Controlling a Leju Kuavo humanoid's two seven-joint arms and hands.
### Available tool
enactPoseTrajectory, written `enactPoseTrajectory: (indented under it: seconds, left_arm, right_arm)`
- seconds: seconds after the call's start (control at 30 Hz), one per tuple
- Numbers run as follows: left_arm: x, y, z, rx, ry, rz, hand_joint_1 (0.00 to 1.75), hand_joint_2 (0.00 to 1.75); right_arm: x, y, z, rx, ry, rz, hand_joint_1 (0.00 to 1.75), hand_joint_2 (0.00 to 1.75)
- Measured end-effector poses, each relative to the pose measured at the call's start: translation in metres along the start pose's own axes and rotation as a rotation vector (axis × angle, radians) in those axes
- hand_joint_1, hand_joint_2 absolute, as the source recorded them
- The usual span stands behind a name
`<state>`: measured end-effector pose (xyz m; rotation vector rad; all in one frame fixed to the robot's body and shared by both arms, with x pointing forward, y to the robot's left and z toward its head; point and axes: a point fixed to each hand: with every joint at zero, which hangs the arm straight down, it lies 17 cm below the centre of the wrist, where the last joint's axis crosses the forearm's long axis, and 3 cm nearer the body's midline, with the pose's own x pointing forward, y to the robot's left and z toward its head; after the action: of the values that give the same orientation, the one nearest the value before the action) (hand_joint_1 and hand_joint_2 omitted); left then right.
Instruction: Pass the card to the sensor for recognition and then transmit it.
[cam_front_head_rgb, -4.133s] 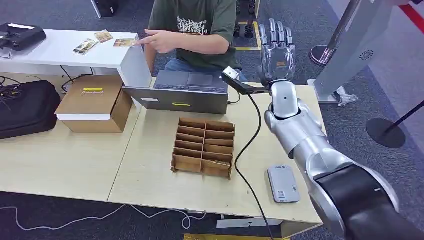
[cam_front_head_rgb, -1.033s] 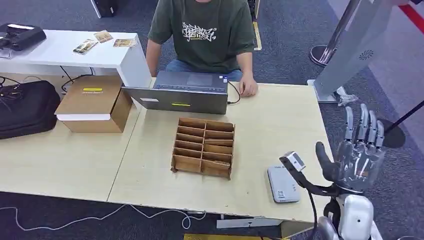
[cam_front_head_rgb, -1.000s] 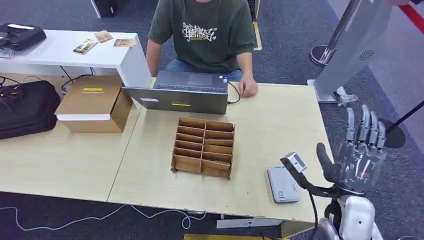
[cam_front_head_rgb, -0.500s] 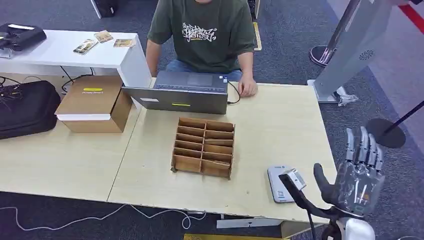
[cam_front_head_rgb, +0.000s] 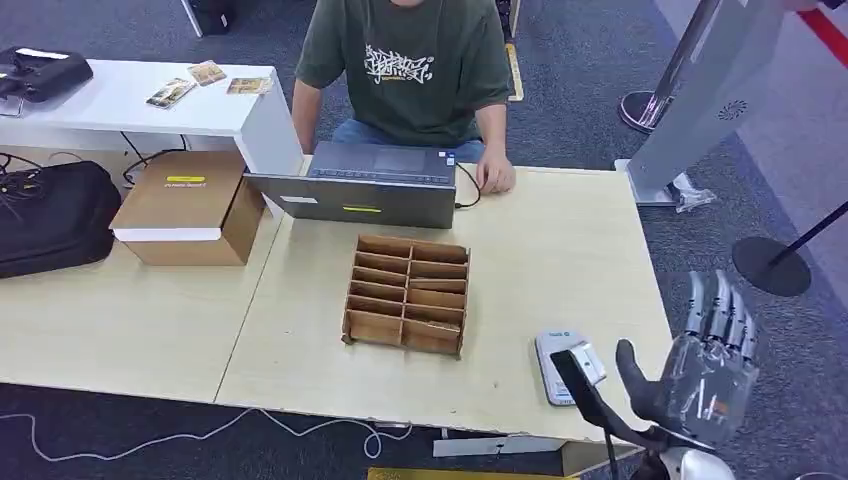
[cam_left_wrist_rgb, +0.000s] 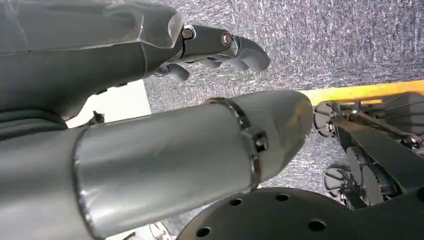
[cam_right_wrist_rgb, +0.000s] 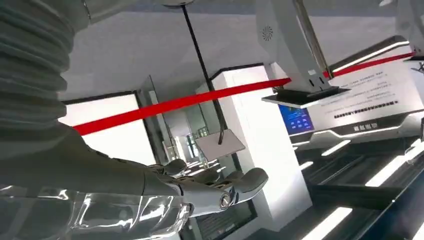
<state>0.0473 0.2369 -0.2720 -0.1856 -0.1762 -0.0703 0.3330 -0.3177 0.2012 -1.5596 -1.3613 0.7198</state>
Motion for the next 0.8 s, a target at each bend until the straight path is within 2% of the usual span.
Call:
enactPoseTrajectory:
  seconds: [0.5,0.67,0.8]
  left_arm:
    - [0.003,-0.005,-0.001,0.001,-0.007,0.04,0.0,0.0]
    - [0.003,-0.007,-0.001,0.003,-0.009,0.048,0.0,0.0]
    - [0.004,-0.006,-0.001,0.005,-0.012,0.054,0.0,0.0]
  right_arm:
    - [0.001,0.0,0.018,0.059,0.056,-0.019,0.0,1.75]
    - [0.007,0.01,0.025,0.129,0.081,-0.005,0.0,1.75]
    - [0.035,0.017,0.032,0.174,0.023,-0.02,0.0,1.75]
